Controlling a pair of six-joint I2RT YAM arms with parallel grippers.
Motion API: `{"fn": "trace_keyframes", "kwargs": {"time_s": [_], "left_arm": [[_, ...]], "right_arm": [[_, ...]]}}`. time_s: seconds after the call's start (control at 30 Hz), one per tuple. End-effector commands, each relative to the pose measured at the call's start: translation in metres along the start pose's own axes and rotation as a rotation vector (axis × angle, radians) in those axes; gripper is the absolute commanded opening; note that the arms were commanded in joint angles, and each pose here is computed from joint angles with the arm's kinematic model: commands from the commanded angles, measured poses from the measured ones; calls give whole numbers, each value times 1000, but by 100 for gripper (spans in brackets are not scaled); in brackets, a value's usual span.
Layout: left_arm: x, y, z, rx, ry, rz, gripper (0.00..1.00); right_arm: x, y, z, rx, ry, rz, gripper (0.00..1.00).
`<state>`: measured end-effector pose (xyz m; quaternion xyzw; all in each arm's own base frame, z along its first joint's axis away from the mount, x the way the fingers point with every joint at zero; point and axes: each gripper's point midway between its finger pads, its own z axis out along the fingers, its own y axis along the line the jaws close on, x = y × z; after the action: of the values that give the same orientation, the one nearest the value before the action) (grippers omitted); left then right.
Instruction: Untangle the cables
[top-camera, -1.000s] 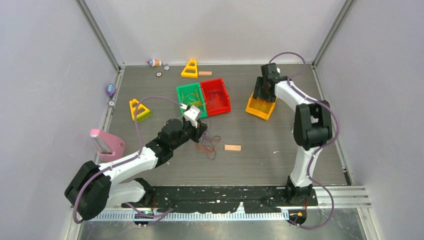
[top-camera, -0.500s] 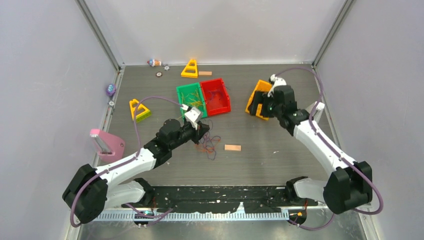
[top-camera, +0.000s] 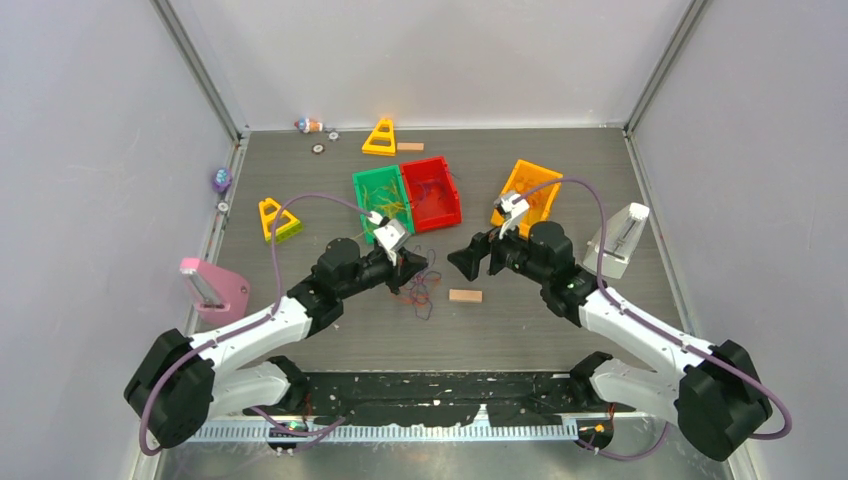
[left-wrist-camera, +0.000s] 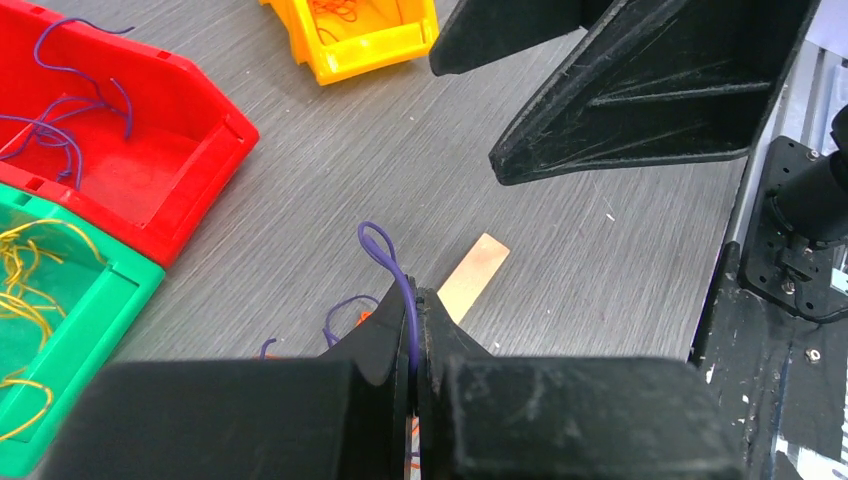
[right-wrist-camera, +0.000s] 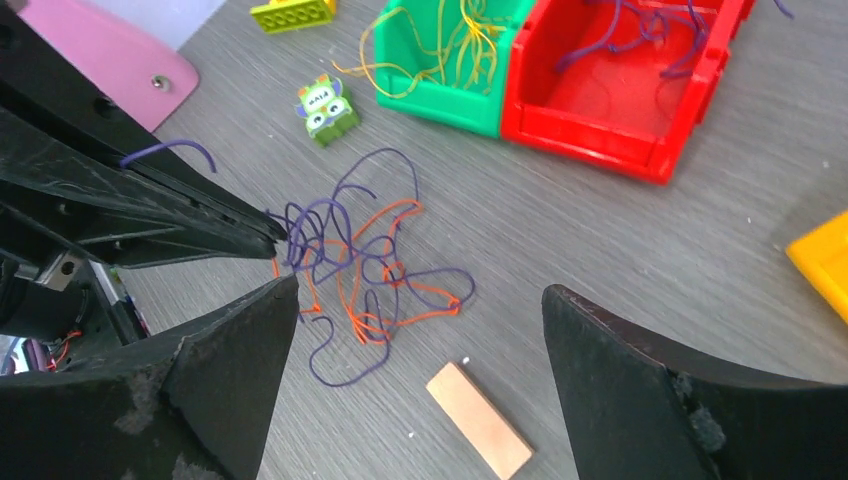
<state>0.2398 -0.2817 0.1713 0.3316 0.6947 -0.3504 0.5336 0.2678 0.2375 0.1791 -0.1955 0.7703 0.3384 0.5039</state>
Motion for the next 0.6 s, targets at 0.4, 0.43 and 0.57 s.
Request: {"fn": "trace_keyframes", "kwargs": {"time_s": [0.4,0.43,0.57], "left_arm": [[-16,-9,-1,52,-70,45,0],[-17,-9,-1,53,-71,45,0],[-17,-10,0,60,-71,46,0]], "right_arm": [[-54,5,-3,37,-195,27,97],[-50,6,-5,17,-187,-8,98],[-34,33,0,-159,-127,-78,96]]}}
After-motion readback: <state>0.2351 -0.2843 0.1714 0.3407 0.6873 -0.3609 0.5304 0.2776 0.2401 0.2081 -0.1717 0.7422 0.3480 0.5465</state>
